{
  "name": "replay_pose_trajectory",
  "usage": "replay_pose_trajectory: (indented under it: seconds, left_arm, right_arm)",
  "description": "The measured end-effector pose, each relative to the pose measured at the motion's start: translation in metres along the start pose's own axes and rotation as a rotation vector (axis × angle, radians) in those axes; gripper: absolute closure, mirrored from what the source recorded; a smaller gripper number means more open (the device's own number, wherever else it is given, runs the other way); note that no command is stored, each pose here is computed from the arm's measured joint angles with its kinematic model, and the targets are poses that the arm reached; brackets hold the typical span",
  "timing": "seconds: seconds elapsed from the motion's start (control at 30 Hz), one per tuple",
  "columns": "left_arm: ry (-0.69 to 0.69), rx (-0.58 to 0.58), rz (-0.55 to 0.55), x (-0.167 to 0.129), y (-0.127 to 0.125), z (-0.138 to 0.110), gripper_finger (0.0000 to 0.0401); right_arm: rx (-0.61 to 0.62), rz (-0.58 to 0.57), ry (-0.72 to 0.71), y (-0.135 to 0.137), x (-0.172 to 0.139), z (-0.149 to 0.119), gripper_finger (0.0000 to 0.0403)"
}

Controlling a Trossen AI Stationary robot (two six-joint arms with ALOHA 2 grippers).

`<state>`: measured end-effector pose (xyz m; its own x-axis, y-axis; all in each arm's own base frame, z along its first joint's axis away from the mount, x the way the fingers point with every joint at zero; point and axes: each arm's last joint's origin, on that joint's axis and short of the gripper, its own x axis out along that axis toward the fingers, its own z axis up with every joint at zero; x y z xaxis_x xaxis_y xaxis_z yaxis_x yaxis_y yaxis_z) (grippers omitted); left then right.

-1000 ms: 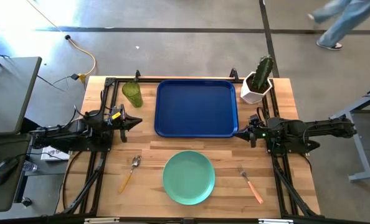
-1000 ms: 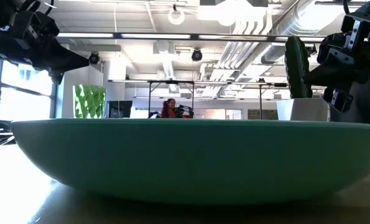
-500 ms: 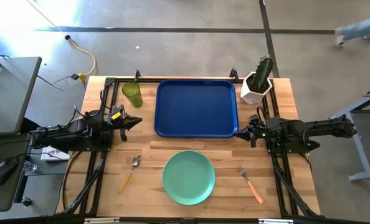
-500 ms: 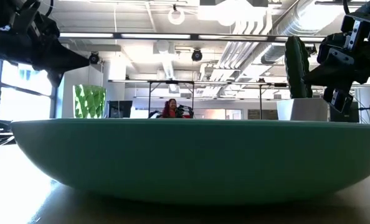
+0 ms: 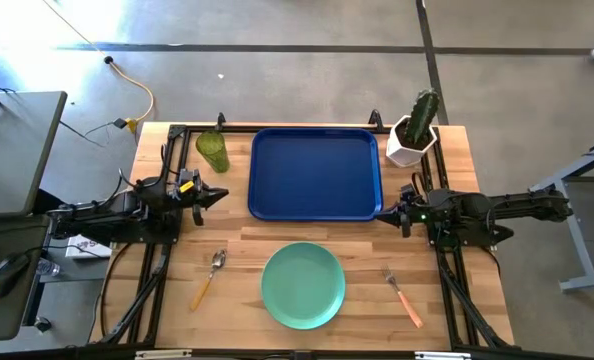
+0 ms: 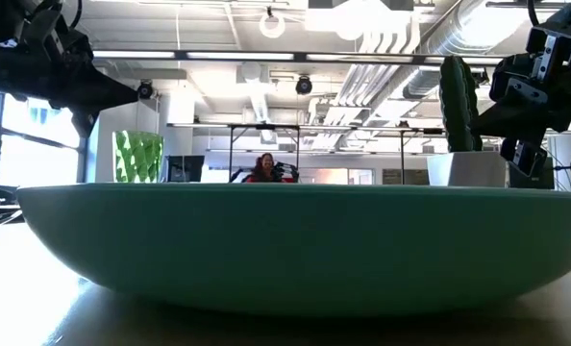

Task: Pick and place plate/cup/fork/spoon on tray
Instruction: Put the green cup on the blue serving tray

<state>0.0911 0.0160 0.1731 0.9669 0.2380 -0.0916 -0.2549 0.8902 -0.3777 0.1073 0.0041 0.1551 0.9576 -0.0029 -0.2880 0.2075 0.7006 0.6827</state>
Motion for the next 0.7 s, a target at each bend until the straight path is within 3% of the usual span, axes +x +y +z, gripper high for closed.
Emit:
replay_pose_trajectory:
  seconds: [0.33, 0.43, 0.57, 0.7]
  left_arm:
    - [0.001, -0.073, 0.083, 0.002, 0.003, -0.002, 0.0334]
    - [-0.035, -0.144, 0.134, 0.002, 0.004, 0.000, 0.0312]
    - [-0.130, -0.214, 0.153, 0.002, 0.003, 0.007, 0.0301]
    - [-0.263, -0.172, 0.096, 0.001, -0.002, 0.020, 0.0301]
  right_arm:
    - [0.001, 0.000, 0.000, 0.000, 0.000, 0.000, 0.0402]
    - [-0.004, 0.001, 0.000, 0.000, 0.000, 0.000, 0.0402]
    - [-0.005, -0.011, -0.013, 0.000, 0.000, 0.000, 0.0402]
    - [0.014, -0.054, -0.059, -0.002, 0.000, 0.002, 0.0402]
